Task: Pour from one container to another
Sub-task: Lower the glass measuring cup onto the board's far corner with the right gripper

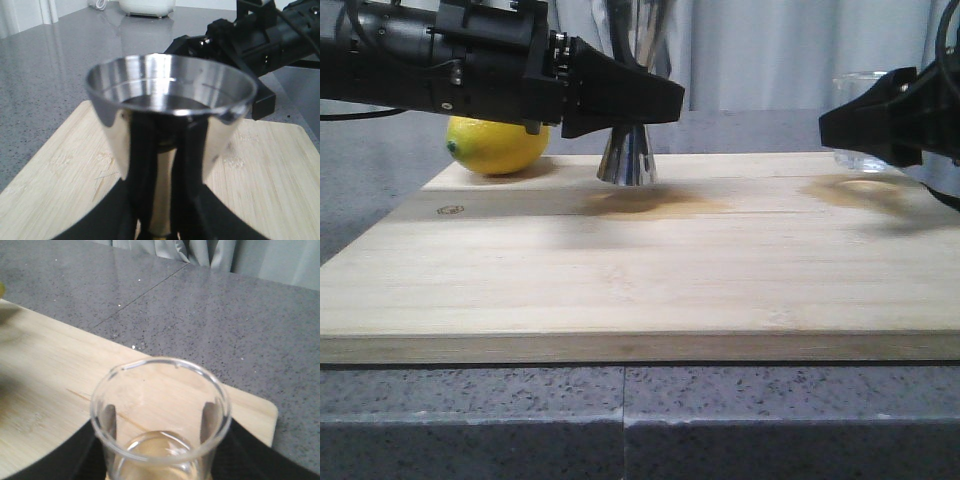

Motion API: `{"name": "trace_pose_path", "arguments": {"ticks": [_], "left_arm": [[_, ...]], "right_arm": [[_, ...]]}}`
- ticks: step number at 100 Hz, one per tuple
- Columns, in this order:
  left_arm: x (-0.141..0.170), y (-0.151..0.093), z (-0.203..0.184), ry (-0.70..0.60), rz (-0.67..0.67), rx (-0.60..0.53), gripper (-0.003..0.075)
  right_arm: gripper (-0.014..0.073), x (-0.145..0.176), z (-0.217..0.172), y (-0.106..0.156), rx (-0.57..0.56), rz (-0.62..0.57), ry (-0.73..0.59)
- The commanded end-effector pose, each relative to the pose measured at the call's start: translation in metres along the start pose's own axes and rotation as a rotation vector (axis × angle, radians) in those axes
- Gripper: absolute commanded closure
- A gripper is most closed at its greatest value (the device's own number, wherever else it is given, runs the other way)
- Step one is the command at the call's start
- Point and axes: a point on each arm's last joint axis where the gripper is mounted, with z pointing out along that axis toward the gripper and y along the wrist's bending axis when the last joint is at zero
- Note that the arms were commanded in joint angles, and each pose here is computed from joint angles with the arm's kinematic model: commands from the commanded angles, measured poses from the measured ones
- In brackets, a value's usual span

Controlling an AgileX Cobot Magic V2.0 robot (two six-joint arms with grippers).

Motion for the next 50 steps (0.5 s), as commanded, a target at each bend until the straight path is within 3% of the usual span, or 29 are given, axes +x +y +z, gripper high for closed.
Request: {"name": "trace_pose_path", "arguments": {"ticks": [1, 50], "left_arm": [[-0.038, -0.008, -0.003, -0.164, 0.044, 0.036, 0.0659], [-0.038, -0.008, -0.003, -0.164, 0.044, 0.036, 0.0659]], "right_arm": [[0.0261, -0.015, 0.003, -0.003, -0.004, -0.001, -0.149], [0.0235, 0.005, 0.019, -0.004, -0.017, -0.008, -0.139]]}}
